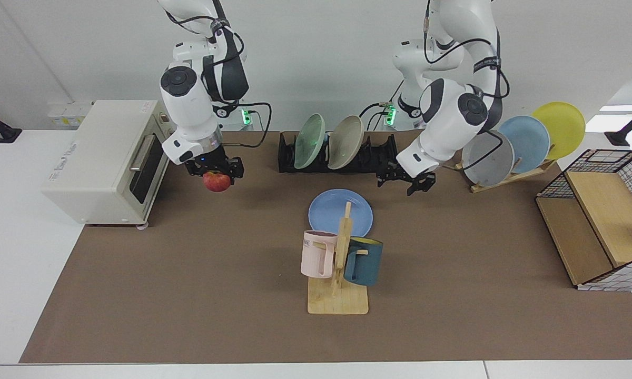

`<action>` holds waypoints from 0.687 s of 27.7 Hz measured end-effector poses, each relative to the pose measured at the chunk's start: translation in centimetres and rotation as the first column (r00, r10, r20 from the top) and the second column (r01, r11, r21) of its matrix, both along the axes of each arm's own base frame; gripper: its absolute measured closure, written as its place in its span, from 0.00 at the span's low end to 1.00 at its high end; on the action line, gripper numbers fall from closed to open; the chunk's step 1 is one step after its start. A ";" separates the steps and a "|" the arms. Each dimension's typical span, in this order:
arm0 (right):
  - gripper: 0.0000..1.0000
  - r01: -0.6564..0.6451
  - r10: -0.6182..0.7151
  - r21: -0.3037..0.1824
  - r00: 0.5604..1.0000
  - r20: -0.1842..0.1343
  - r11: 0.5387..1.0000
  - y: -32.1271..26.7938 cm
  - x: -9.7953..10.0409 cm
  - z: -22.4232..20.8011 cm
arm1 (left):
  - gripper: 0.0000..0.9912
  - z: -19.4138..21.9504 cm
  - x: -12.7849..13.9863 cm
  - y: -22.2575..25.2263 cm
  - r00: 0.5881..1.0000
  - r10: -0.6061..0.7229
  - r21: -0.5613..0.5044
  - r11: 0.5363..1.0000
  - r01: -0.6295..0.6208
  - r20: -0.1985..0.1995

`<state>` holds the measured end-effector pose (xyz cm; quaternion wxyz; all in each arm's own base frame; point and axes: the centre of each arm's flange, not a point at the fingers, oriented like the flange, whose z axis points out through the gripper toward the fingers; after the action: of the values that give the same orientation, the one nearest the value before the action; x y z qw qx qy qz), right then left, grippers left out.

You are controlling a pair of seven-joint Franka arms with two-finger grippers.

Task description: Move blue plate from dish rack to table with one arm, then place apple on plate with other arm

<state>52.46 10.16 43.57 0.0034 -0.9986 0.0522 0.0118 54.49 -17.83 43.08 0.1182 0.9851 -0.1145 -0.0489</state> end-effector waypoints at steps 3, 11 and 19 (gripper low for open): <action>0.29 0.022 -0.022 -0.003 1.000 -0.006 1.000 1.8 -0.5 0.1 | 0.00 4.2 -0.1 1.5 1.000 -0.018 0.053 0.998 0.018 -0.012; 0.29 0.090 -0.090 -0.008 0.996 -0.007 0.996 7.7 -2.3 0.4 | 0.00 11.6 -2.2 4.8 0.999 -0.032 0.185 0.982 0.027 0.024; 0.29 0.152 -0.152 0.001 0.988 0.013 0.988 13.8 -4.0 1.5 | 0.00 18.1 -3.6 6.7 0.998 -0.017 0.229 0.973 0.002 0.065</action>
<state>48.45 23.98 45.05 0.0047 -0.9917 0.1282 0.0048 50.93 -11.08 61.20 -0.0003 0.9927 -0.1168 -0.0297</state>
